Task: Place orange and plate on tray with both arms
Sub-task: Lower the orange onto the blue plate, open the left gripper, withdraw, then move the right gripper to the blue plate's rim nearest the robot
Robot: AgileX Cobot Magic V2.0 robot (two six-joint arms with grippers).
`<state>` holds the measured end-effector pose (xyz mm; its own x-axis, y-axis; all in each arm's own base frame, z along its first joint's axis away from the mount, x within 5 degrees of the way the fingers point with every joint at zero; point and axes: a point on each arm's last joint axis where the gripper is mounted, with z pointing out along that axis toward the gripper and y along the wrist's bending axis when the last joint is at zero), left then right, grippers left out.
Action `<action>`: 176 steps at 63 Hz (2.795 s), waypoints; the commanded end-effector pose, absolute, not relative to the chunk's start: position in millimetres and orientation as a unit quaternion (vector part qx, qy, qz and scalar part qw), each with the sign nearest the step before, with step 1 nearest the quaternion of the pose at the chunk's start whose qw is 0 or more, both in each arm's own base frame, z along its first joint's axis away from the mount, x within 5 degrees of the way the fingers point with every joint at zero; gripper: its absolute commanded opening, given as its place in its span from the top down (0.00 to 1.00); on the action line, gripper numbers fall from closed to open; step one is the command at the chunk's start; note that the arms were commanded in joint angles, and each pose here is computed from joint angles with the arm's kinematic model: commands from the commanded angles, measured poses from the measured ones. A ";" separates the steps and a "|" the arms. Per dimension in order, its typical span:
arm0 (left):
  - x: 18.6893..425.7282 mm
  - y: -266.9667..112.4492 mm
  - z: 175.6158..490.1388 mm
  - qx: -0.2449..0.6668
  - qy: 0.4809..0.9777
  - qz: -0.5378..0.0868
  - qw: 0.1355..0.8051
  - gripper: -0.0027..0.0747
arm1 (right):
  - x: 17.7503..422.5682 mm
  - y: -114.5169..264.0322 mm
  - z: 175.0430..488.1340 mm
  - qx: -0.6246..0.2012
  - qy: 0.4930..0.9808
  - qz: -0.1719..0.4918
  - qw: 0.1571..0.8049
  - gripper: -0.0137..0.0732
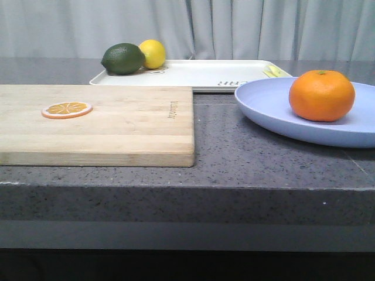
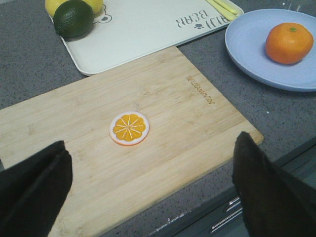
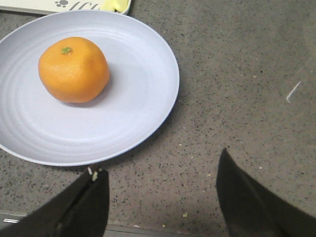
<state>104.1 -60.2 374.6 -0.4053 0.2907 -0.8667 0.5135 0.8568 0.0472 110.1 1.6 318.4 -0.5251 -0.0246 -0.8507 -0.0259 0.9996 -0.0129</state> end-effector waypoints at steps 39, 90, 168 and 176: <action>97.4 -56.3 378.3 0.229 0.807 -0.130 0.528 0.14 | 163.8 1.7 353.1 0.014 0.928 0.012 0.372 0.29; 97.4 -56.3 378.3 0.229 0.807 -0.130 0.528 0.14 | 270.1 -39.8 285.7 0.221 0.911 0.252 0.240 0.29; 97.4 -56.3 378.3 0.229 0.807 -0.130 0.528 0.14 | 278.6 -39.5 268.8 0.235 0.913 0.274 0.189 0.98; 97.4 -56.3 378.3 0.229 0.807 -0.130 0.528 0.14 | 278.3 -39.0 268.7 0.235 0.913 0.277 0.187 0.98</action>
